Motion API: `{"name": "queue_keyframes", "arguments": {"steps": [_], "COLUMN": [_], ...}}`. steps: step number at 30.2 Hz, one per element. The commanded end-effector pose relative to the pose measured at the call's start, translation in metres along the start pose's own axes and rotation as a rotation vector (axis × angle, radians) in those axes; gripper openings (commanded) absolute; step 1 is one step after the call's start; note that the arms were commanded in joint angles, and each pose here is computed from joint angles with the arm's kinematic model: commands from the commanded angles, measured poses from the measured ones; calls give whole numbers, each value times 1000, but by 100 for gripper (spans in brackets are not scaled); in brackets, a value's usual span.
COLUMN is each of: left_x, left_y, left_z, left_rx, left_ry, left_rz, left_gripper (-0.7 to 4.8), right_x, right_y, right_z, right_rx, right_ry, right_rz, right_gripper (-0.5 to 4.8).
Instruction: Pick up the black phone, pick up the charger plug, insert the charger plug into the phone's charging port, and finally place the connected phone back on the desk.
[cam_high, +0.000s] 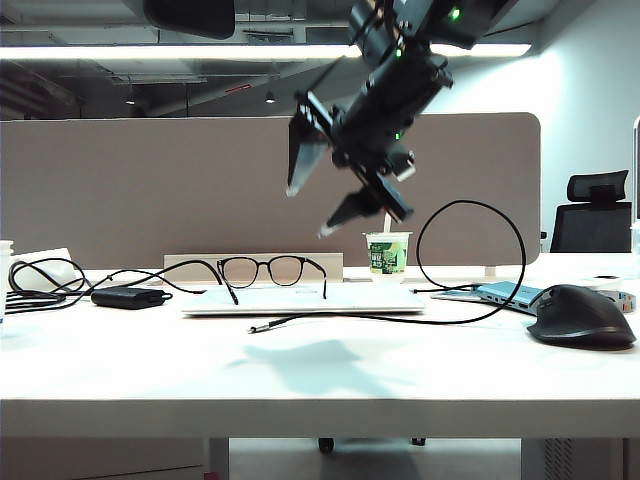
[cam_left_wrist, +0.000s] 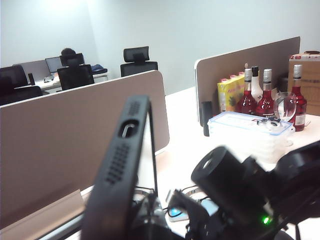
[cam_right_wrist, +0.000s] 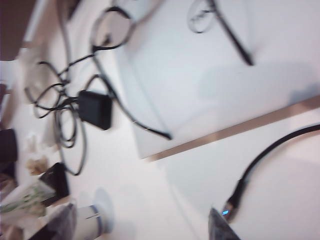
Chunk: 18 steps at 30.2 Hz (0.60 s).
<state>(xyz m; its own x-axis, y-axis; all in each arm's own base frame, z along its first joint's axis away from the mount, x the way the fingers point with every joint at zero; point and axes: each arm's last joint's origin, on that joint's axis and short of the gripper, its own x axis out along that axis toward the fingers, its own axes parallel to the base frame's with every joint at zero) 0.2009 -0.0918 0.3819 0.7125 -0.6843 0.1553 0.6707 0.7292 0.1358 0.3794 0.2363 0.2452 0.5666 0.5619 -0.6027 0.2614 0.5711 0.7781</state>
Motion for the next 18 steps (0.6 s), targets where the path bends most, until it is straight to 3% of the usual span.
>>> {"name": "queue_keyframes", "arguments": {"steps": [1,18], "left_x": [-3,-10], "left_y": [0,-2], "left_z": [10,17], "left_rx": [26,37], "left_ry": [-57,-85], "left_rz": [19,28], "left_gripper": [-6,-6], "right_x": [9,60], "right_y": [-1,22], "right_z": [-6,-22], "right_rx": [-11,-55], "right_ry": [17,150], "right_rz": [-48,-222], "right_gripper": [334,323]}}
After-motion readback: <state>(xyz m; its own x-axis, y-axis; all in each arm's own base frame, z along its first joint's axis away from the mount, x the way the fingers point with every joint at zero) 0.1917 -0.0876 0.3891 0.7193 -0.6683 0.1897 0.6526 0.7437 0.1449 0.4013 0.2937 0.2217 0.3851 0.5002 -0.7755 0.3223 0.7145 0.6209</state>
